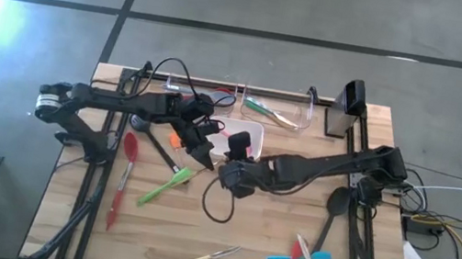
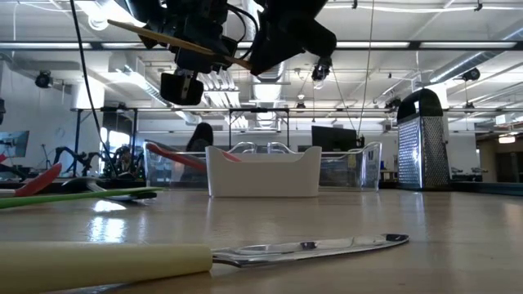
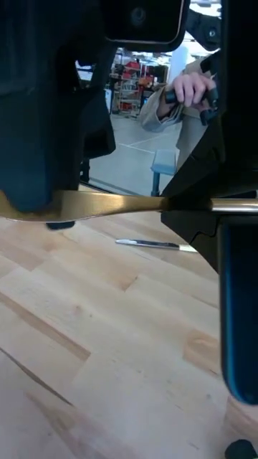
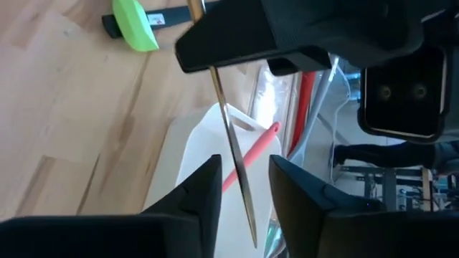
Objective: Pick & Place Kitchen Items
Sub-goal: Put the gold table knife into the right transparent bin
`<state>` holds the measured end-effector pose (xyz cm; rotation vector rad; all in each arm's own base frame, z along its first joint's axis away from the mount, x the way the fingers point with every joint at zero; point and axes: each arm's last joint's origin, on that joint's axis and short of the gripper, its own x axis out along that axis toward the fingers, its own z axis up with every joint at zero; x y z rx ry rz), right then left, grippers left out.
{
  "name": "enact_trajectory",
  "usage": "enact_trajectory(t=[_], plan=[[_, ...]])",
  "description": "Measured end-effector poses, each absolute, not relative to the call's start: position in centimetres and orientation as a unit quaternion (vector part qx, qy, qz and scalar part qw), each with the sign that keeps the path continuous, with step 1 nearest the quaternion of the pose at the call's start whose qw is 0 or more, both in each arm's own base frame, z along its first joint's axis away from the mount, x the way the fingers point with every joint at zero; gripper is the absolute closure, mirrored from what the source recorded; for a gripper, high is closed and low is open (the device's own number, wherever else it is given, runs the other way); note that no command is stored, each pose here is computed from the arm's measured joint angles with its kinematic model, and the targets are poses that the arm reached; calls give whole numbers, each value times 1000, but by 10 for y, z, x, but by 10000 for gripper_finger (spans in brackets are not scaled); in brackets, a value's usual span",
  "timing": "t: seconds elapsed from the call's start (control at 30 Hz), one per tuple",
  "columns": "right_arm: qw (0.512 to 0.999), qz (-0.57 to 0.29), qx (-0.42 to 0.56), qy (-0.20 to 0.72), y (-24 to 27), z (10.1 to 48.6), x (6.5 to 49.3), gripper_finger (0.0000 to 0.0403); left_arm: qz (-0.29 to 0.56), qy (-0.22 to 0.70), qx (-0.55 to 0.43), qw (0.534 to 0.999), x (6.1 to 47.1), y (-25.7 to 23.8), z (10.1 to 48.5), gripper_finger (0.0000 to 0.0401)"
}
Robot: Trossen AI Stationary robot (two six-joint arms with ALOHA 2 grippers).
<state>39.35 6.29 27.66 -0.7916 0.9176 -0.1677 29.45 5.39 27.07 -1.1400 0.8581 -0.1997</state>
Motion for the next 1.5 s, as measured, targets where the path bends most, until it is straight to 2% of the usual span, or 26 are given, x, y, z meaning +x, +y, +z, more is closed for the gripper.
enact_trajectory(t=[0.27,0.37,0.47,0.6,0.9,1.1,1.4,1.5], plan=[[826,-58,-356,433,59,274,395,343,-91,392,-524,751,295,54,271,383],[831,-53,-346,432,57,274,395,379,-90,392,-525,750,295,54,271,383],[833,-49,-340,434,56,273,395,392,-91,392,-527,749,295,54,271,383],[833,-49,-338,435,56,273,395,394,-91,392,-526,749,295,54,271,377],[834,-50,-332,438,55,272,395,396,-105,375,-504,771,297,55,274,274],[806,-58,-308,502,48,264,383,396,-126,364,-485,785,297,60,280,230],[766,-81,-257,584,42,268,349,396,-99,347,-466,808,283,96,280,220],[772,-94,-240,581,38,275,335,396,-73,348,-459,814,276,109,277,220]])
